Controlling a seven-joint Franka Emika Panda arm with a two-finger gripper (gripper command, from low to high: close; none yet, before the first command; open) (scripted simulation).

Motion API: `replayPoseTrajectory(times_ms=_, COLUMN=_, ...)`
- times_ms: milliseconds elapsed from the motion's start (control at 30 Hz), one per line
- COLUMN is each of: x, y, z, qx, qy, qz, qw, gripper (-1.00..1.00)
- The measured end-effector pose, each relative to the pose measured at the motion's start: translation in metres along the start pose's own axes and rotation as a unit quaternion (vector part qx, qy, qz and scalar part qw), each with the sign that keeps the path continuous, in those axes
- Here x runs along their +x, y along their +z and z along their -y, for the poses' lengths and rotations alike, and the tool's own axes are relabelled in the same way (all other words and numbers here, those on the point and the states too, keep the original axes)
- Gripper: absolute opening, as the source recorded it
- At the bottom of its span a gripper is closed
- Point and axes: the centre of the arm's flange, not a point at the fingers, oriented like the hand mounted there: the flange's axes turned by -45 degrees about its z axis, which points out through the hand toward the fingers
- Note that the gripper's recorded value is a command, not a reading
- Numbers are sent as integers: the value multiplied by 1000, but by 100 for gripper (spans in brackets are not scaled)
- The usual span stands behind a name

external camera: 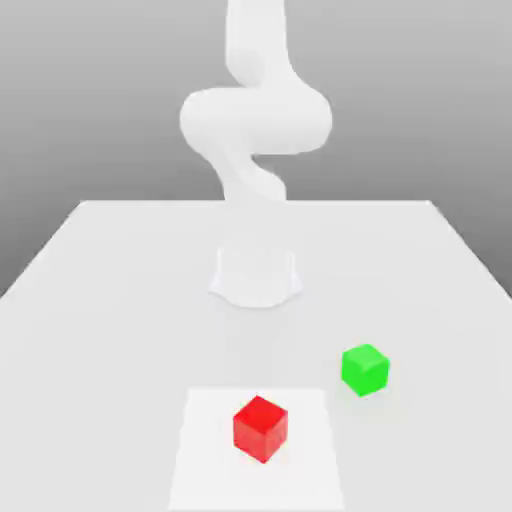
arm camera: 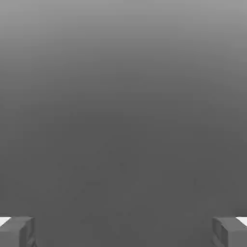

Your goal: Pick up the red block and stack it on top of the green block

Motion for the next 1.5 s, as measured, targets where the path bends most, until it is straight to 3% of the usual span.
replayPoseTrajectory(times_ms=167, x=-34, y=120, z=7, qx=4, qy=-108, qz=90, qw=990, gripper=0)
replayPoseTrajectory(times_ms=333, x=-93, y=219, z=12, qx=34, qy=-206, qz=172, qw=963, gripper=0)
replayPoseTrajectory(times_ms=667, x=-261, y=349, z=32, qx=162, qy=-370, qz=294, qw=866, gripper=0)
replayPoseTrajectory(times_ms=867, x=-311, y=396, z=38, qx=176, qy=-381, qz=302, qw=856, gripper=0)
replayPoseTrajectory(times_ms=900, x=-317, y=402, z=38, qx=177, qy=-381, qz=302, qw=856, gripper=-100)
replayPoseTrajectory(times_ms=1133, x=-318, y=403, z=39, qx=177, qy=-381, qz=303, qw=855, gripper=-100)
replayPoseTrajectory(times_ms=1333, x=-282, y=361, z=37, qx=177, qy=-381, qz=303, qw=856, gripper=-100)
replayPoseTrajectory(times_ms=1500, x=-288, y=316, z=112, qx=172, qy=-359, qz=307, qw=865, gripper=-100)
